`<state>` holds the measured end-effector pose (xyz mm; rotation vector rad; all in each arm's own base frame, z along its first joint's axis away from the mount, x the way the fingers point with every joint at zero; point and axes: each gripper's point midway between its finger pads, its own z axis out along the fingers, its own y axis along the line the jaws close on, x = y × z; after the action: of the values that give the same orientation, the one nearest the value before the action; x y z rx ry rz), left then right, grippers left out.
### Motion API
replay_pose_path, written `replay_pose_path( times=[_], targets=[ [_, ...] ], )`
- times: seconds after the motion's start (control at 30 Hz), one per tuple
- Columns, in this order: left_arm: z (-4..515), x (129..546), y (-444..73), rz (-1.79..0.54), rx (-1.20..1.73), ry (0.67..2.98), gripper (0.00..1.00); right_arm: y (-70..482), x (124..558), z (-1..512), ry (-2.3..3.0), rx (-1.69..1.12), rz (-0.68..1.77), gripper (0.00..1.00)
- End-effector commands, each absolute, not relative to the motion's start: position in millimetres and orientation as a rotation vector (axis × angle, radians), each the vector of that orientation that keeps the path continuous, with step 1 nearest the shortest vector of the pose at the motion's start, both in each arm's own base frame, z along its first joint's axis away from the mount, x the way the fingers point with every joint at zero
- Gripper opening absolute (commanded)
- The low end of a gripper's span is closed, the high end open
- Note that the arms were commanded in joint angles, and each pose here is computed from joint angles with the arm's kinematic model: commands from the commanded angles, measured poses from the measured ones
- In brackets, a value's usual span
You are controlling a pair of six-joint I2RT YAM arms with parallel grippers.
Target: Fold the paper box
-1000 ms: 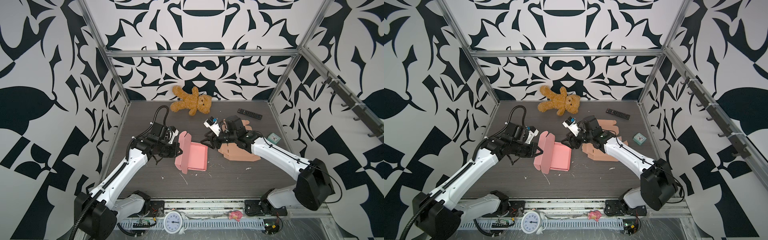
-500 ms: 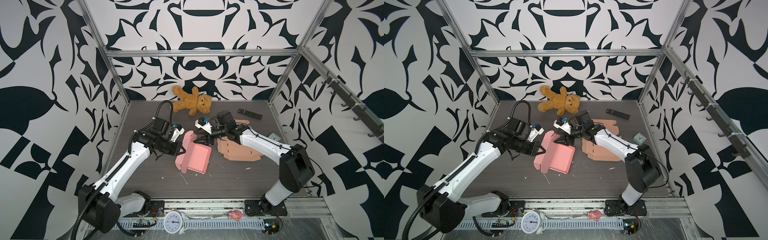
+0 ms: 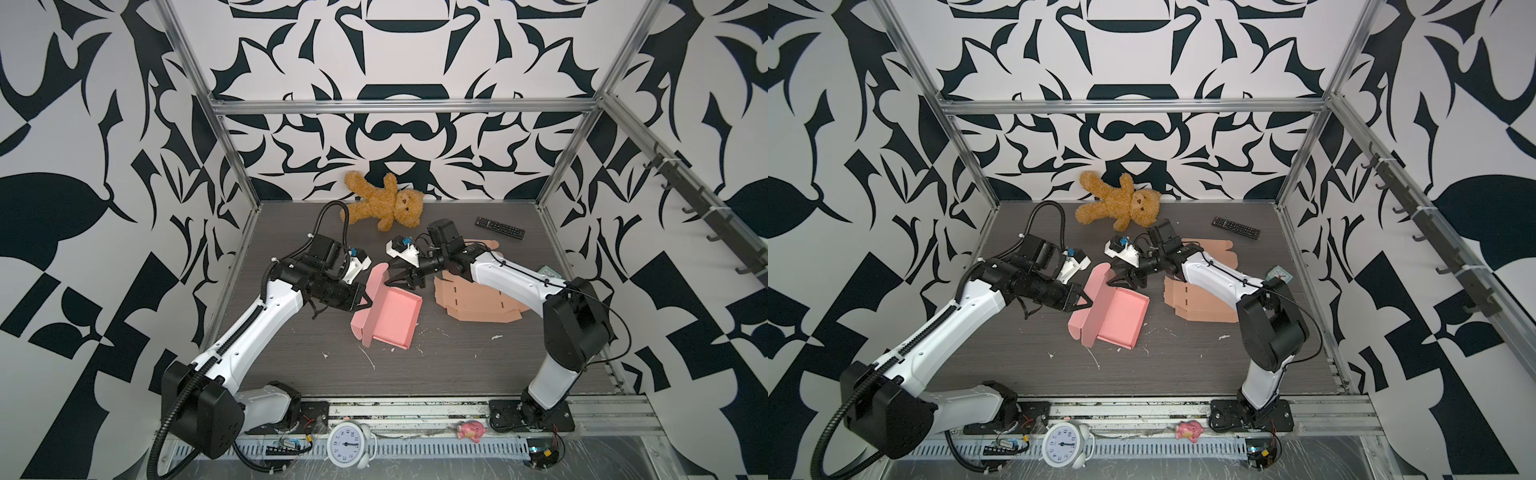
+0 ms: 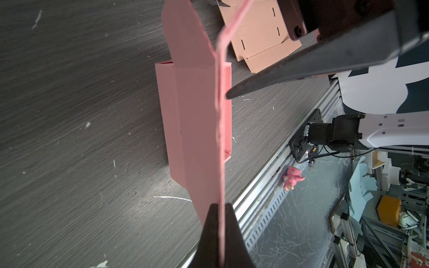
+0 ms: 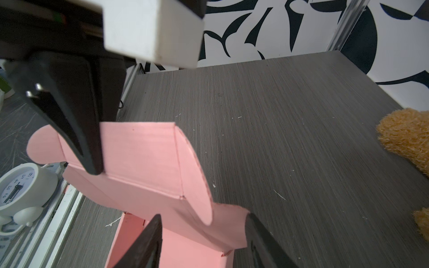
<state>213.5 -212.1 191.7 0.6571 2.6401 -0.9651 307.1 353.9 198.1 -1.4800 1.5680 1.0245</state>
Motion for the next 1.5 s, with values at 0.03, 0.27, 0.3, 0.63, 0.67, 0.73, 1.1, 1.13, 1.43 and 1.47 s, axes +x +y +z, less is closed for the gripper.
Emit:
replay_pose_path(
  times=[0.03,0.27,0.3,0.63,0.67,0.73,1.1,1.13,1.43,1.47],
  targets=[
    [195.5,213.2,-207.9,-0.912,0.691,2.648,0.03,344.7,317.8,222.9,1.474,-1.444,0.968,0.6],
    [192.9,212.8,-206.6,-0.901,0.695,2.654,0.04,341.8,329.2,219.8,1.506,-1.41,1.012,0.62],
    [193.4,212.6,-206.4,-0.901,0.697,2.653,0.04,342.9,329.1,220.4,1.505,-1.414,1.018,0.62],
    [190.9,212.8,-205.0,-0.889,0.696,2.662,0.04,351.2,320.0,218.5,1.49,-1.479,1.006,0.59],
    [190.9,212.4,-205.3,-0.891,0.697,2.662,0.04,352.6,319.2,220.4,1.481,-1.481,1.014,0.58],
    [190.5,212.4,-205.3,-0.893,0.696,2.662,0.04,355.1,318.7,221.2,1.473,-1.485,1.023,0.57],
    [187.8,213.5,-205.1,-0.884,0.696,2.661,0.04,363.3,309.0,210.2,1.48,-1.544,1.048,0.46],
    [187.7,213.7,-204.8,-0.883,0.695,2.661,0.04,363.3,308.9,210.0,1.479,-1.544,1.048,0.45],
    [186.8,217.0,-201.7,-0.843,0.694,2.66,0.04,362.3,306.8,209.8,1.475,-1.545,1.048,0.22],
    [187.6,217.4,-201.8,-0.841,0.696,2.657,0.04,361.3,306.8,208.8,1.478,-1.549,1.038,0.18]
  ],
)
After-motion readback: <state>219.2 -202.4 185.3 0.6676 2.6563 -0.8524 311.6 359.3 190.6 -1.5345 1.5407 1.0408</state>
